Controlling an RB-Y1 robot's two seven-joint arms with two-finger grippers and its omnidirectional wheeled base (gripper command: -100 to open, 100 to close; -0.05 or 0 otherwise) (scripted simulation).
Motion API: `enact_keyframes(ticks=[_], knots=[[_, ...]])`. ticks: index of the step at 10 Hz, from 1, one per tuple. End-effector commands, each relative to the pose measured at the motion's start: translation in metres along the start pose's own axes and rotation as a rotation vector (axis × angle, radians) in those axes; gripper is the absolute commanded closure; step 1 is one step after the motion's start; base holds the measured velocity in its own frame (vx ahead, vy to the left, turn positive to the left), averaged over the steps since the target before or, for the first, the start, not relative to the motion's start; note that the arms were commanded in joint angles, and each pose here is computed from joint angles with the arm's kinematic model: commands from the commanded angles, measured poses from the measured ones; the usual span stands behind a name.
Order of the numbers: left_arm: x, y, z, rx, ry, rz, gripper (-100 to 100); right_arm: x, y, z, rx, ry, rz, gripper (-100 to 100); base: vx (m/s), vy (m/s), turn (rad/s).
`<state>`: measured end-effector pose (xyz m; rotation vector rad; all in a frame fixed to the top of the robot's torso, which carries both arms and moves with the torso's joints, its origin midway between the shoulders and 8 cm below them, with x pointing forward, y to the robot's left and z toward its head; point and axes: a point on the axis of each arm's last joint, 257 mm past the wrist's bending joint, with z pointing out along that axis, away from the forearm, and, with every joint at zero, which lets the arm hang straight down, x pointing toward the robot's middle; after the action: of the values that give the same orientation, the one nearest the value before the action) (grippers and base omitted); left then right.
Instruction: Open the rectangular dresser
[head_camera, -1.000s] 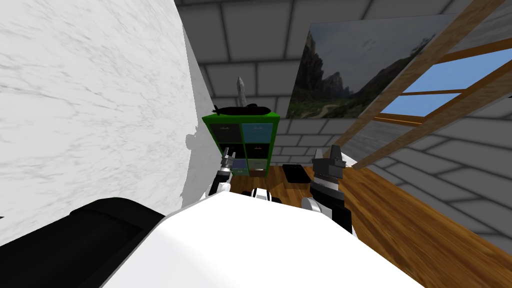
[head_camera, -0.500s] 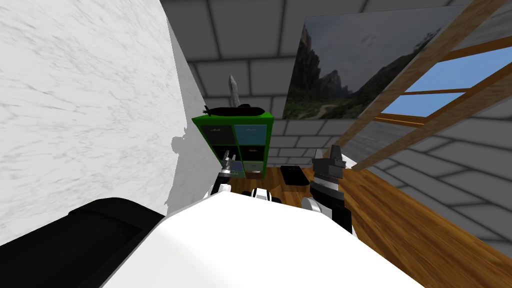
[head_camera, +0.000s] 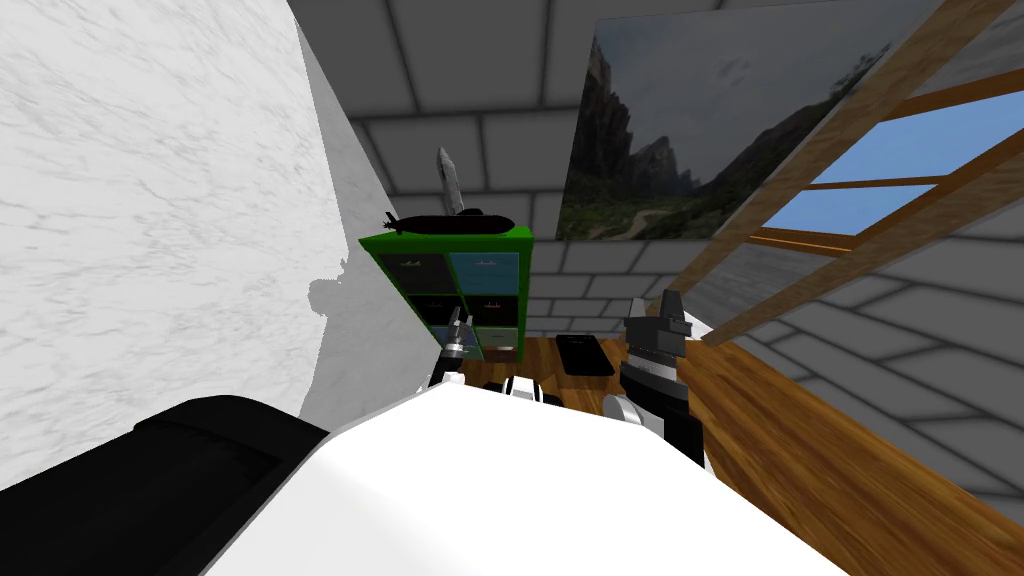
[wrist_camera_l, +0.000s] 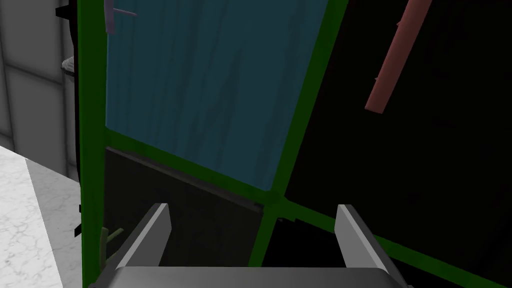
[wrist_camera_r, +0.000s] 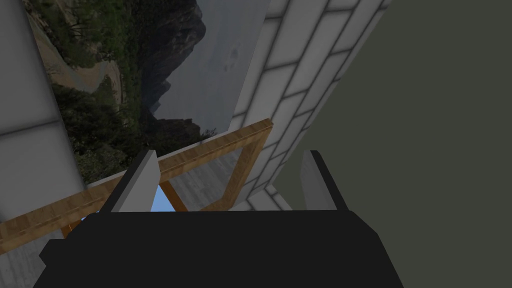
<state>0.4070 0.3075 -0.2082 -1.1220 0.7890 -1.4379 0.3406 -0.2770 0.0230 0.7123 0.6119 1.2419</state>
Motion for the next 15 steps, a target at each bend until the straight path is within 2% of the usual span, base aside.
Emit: enact_keyframes(ticks=[1, 9, 10, 11, 13, 14, 15], knots=[[-0.009, 0.019, -0.007, -0.026, -0.024, -0.014, -100, 0.000, 0.000, 0.000, 0.000, 0.000, 0.000, 0, 0.122, -0.114, -0.004], [-0.020, 0.061, -0.027, -0.085, -0.082, -0.053, -100, 0.000, 0.000, 0.000, 0.000, 0.000, 0.000, 0, 0.079, -0.089, -0.001], [-0.018, 0.059, -0.026, -0.083, -0.078, -0.050, -100, 0.000, 0.000, 0.000, 0.000, 0.000, 0.000, 0, 0.037, -0.037, 0.003], [-0.019, 0.064, -0.015, -0.075, -0.073, -0.050, -100, 0.000, 0.000, 0.000, 0.000, 0.000, 0.000, 0, -0.041, -0.013, 0.041], [-0.020, 0.069, -0.001, -0.068, -0.067, -0.050, -100, 0.000, 0.000, 0.000, 0.000, 0.000, 0.000, 0, -0.077, -0.009, 0.029], [-0.017, 0.075, 0.005, -0.075, -0.062, -0.053, -100, 0.000, 0.000, 0.000, 0.000, 0.000, 0.000, 0, -0.082, 0.001, 0.018], [-0.017, 0.082, 0.006, -0.088, -0.063, -0.053, -100, 0.000, 0.000, 0.000, 0.000, 0.000, 0.000, 0, -0.033, 0.005, -0.005]])
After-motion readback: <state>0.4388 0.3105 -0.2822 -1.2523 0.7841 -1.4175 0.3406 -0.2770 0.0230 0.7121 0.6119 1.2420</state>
